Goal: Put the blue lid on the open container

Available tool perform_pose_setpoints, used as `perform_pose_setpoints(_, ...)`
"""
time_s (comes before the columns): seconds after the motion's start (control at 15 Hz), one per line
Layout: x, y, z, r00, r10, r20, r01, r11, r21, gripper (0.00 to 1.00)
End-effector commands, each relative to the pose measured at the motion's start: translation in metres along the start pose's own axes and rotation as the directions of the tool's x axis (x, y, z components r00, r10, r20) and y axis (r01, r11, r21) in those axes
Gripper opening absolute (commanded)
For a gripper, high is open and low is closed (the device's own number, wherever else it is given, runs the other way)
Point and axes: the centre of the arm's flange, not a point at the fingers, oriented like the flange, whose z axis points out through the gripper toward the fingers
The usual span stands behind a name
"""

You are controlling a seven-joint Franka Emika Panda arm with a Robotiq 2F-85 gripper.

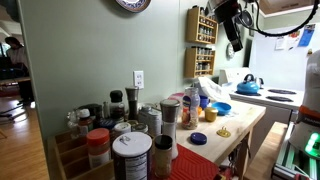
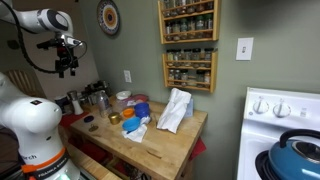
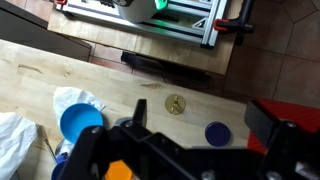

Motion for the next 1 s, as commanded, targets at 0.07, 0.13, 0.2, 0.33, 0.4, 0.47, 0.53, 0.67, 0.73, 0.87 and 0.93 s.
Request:
perform_pose_setpoints(0.07,0.007,-0.008,0.001,1.000,0.004,0.011,-0.004,1.000,-0.003,1.00)
perform_pose_setpoints(0.13,0.009,-0.007,0.001,1.000,0.006,0.015,-0.006,1.000,0.000,1.00)
perform_pose_setpoints(0.2,0.011,-0.005,0.001,1.000,0.008,0.017,-0.008,1.000,0.004,1.00)
perform_pose_setpoints(0.33,0.010,-0.015,0.007,0.997,-0.008,0.073,0.007,1.000,0.008,1.00)
perform_pose_setpoints(0.4,0.011,-0.022,0.013,0.995,-0.004,0.100,0.003,1.000,0.007,1.00)
perform_pose_setpoints(0.47,0.016,-0.035,0.026,0.994,0.009,0.111,-0.012,1.000,0.029,1.00)
perform_pose_setpoints(0.53,0.018,-0.044,0.033,0.994,0.023,0.111,-0.029,0.998,0.049,1.00)
perform_pose_setpoints(0.67,0.028,-0.066,0.050,0.995,0.071,0.071,-0.080,0.988,0.129,1.00)
perform_pose_setpoints(0.73,0.034,-0.076,0.058,0.995,0.082,0.048,-0.089,0.980,0.180,1.00)
perform_pose_setpoints(0.87,0.047,-0.091,0.074,0.985,0.167,0.037,-0.171,0.951,0.256,1.00)
perform_pose_setpoints(0.93,0.052,-0.095,0.083,0.982,0.186,0.020,-0.184,0.944,0.274,1.00)
